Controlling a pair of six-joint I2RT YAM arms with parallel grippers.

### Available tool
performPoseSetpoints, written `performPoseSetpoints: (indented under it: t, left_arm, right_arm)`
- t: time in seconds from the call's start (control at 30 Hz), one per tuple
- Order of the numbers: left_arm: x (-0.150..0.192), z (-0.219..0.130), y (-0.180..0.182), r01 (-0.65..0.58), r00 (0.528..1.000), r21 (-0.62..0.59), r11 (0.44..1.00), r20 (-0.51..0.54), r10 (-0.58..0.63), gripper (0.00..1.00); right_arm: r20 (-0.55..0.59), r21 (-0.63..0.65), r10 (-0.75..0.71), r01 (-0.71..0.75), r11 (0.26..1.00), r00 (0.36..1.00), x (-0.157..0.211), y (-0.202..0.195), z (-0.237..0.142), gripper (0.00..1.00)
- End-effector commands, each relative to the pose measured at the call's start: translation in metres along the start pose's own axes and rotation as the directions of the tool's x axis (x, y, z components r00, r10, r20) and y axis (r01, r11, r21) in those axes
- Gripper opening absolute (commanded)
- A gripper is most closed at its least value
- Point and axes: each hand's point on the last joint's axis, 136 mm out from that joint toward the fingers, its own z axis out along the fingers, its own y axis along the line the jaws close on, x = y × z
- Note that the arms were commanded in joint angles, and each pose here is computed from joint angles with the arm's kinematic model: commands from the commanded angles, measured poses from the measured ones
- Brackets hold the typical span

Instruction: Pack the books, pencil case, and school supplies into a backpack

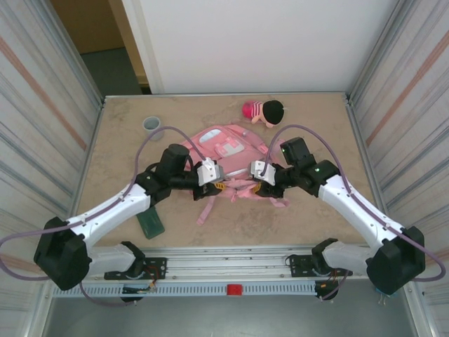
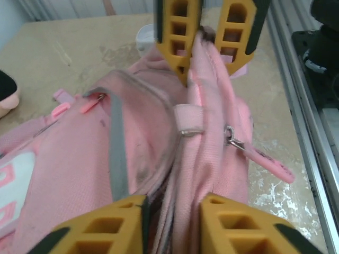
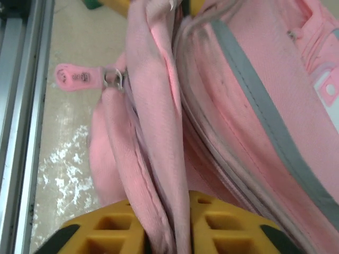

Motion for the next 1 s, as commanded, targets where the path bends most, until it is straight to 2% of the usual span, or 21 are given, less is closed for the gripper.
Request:
performPoseSetpoints:
  t: [0.0,0.1,0.17,0.23,0.37,0.47,0.57,0.73,0.97]
  left_arm:
    - [-0.027,0.0,0.001,0.115,0.99,0.028,0.993,0.078,-0.117,0.06]
    - [-0.026,0.001,0.002,0.233,0.969,0.029,0.972,0.083,-0.234,0.02]
    - [-0.023,0.002,0.004,0.303,0.95,0.023,0.953,0.078,-0.304,0.01]
    - [-0.022,0.002,0.004,0.342,0.936,0.023,0.939,0.08,-0.343,0.0]
    - [-0.022,0.002,-0.001,0.371,0.924,0.058,0.927,0.076,-0.375,0.0]
    - [-0.022,-0.001,0.003,0.422,0.901,0.055,0.905,0.081,-0.426,0.0]
    - [-0.021,-0.001,0.006,0.468,0.878,0.069,0.881,0.082,-0.472,0.0]
    - [-0.026,0.003,0.001,0.485,0.865,0.132,0.864,0.075,-0.497,0.0]
    - [-0.031,0.002,0.003,0.498,0.857,0.143,0.856,0.072,-0.51,0.0]
  right_arm:
    - [0.176,0.084,0.05,-0.065,0.994,0.983,-0.053,-0.015,-0.026,0.39]
    - [0.213,0.157,0.319,-0.355,0.922,0.924,-0.052,-0.028,-0.036,0.47]
    - [0.244,0.25,0.531,-0.582,0.774,0.811,-0.039,-0.039,-0.047,0.55]
    - [0.276,0.3,0.654,-0.71,0.637,0.704,-0.029,-0.035,-0.062,0.55]
    - [0.282,0.32,0.784,-0.824,0.467,0.554,-0.016,-0.005,-0.076,0.54]
    - [0.297,0.305,0.825,-0.867,0.395,0.48,-0.017,0.018,-0.073,0.52]
    - [0.32,0.25,0.841,-0.895,0.369,0.436,-0.031,0.035,-0.056,0.5]
    - [0.349,0.264,0.831,-0.896,0.356,0.433,-0.055,0.032,-0.029,0.5]
    - [0.285,0.424,0.853,-0.856,0.297,0.437,-0.047,0.016,0.007,0.49]
